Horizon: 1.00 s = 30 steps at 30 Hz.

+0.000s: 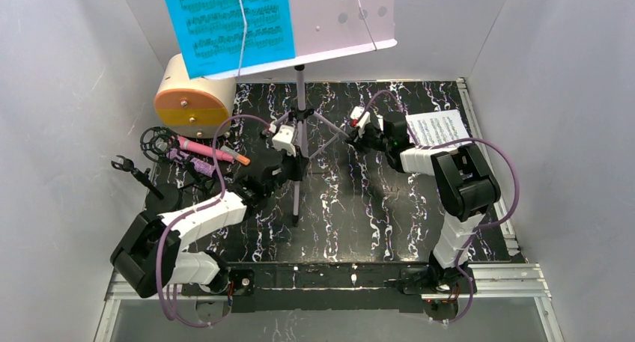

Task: Pack up the instrument practice props
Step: Adjust the music stand at the center of the board.

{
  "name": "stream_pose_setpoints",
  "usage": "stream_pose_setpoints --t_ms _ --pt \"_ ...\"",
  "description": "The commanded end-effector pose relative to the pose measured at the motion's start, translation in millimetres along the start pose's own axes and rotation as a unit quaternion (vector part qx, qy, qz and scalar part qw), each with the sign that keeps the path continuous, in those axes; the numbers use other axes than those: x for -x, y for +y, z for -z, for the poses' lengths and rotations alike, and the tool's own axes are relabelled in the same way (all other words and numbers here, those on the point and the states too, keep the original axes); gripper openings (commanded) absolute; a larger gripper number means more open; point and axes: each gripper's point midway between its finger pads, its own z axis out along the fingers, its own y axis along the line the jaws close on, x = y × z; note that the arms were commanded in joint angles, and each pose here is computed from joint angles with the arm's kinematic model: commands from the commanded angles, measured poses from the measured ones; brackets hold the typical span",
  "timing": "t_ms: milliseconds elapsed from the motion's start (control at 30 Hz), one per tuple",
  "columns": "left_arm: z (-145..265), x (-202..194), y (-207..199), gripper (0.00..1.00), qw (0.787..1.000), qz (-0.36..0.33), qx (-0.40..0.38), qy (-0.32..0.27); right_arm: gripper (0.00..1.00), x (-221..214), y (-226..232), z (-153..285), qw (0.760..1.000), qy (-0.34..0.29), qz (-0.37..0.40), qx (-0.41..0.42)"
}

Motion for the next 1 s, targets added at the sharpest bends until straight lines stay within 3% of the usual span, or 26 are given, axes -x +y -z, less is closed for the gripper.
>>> stream_pose_setpoints --t_ms 0,333,633,767,967 --pt "-7.0 12.9 -22.0 0.00 0.997 0.025 -0.020 -0.064 0.17 7.5 -34.4 -8.8 0.997 -0.005 0.066 -0.035" --pt "-33.9 -16.3 -34.2 0.00 0.998 0.029 -0.017 -0.060 0.17 -9.2 -48.4 -26.3 0.990 0.007 0.138 -0.036" --pt "-44.4 -24.8 -45.3 0.00 0.996 0.059 -0.023 -0.063 0.26 -10.7 -61.3 -40.8 0.988 0.011 0.148 -0.039" --pt "-43.3 -31.4 -43.5 0.00 0.995 0.077 -0.019 -0.063 0.38 -4.0 -59.6 -36.2 0.989 0.003 0.145 -0.042" --pt "-39.3 -26.4 -41.6 0.17 0.994 0.076 -0.016 -0.071 0.54 9.9 -59.2 -26.7 0.991 -0.010 0.120 -0.057"
